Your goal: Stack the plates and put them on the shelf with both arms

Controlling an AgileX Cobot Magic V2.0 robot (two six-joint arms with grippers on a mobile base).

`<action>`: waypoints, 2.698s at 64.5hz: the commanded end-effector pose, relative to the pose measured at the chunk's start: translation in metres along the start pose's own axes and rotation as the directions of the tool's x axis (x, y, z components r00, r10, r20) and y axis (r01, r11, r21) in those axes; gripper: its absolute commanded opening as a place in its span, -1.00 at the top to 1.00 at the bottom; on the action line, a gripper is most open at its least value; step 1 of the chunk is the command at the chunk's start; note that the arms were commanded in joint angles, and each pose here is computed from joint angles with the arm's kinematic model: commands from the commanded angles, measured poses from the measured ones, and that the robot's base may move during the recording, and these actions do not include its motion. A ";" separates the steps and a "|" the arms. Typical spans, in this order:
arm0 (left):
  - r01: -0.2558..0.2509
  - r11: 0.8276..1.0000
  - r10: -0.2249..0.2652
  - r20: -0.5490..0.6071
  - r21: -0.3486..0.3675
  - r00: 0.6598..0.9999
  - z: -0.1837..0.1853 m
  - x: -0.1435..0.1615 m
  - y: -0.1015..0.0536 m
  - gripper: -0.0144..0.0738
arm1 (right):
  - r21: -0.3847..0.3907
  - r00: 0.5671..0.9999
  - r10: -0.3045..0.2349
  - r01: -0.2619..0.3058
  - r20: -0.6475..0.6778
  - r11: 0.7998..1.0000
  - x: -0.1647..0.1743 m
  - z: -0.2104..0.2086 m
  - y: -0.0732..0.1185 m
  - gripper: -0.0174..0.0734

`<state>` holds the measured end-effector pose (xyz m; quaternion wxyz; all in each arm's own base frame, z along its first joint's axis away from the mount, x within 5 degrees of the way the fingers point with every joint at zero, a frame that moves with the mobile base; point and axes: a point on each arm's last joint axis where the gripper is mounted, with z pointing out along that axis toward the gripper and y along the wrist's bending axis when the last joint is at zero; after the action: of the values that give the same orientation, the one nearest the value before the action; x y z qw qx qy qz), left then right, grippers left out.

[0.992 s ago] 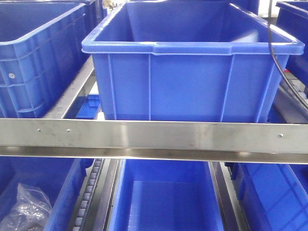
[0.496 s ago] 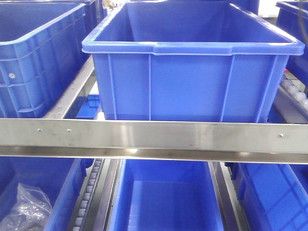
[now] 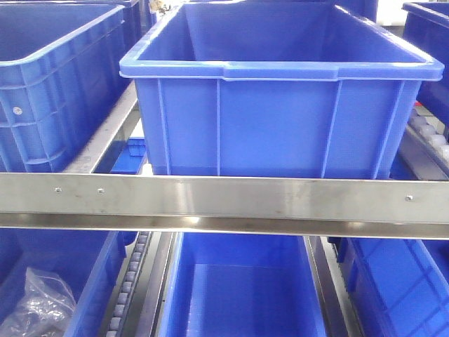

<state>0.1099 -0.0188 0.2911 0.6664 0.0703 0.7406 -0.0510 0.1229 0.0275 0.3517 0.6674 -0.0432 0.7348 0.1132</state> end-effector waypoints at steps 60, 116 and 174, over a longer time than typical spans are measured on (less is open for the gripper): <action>0.015 1.000 -0.013 0.101 -0.011 0.995 -0.001 -0.016 0.001 0.49 | 0.224 0.983 -0.028 -0.013 0.180 0.975 0.151 -0.060 -0.029 0.49; 0.015 1.000 -0.013 0.101 -0.011 0.995 -0.001 -0.016 0.001 0.49 | 0.224 0.988 -0.022 -0.013 0.155 0.975 0.153 -0.059 -0.029 0.49; -0.029 0.988 0.063 0.225 -0.150 0.972 -0.049 0.083 0.006 0.49 | 0.223 0.988 -0.021 -0.013 0.152 0.975 0.154 -0.059 -0.029 0.49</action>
<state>0.0563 -0.0022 0.2079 0.7246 0.0355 0.6882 0.0104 0.0567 0.0006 0.1929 0.6871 0.0393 0.7245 0.0378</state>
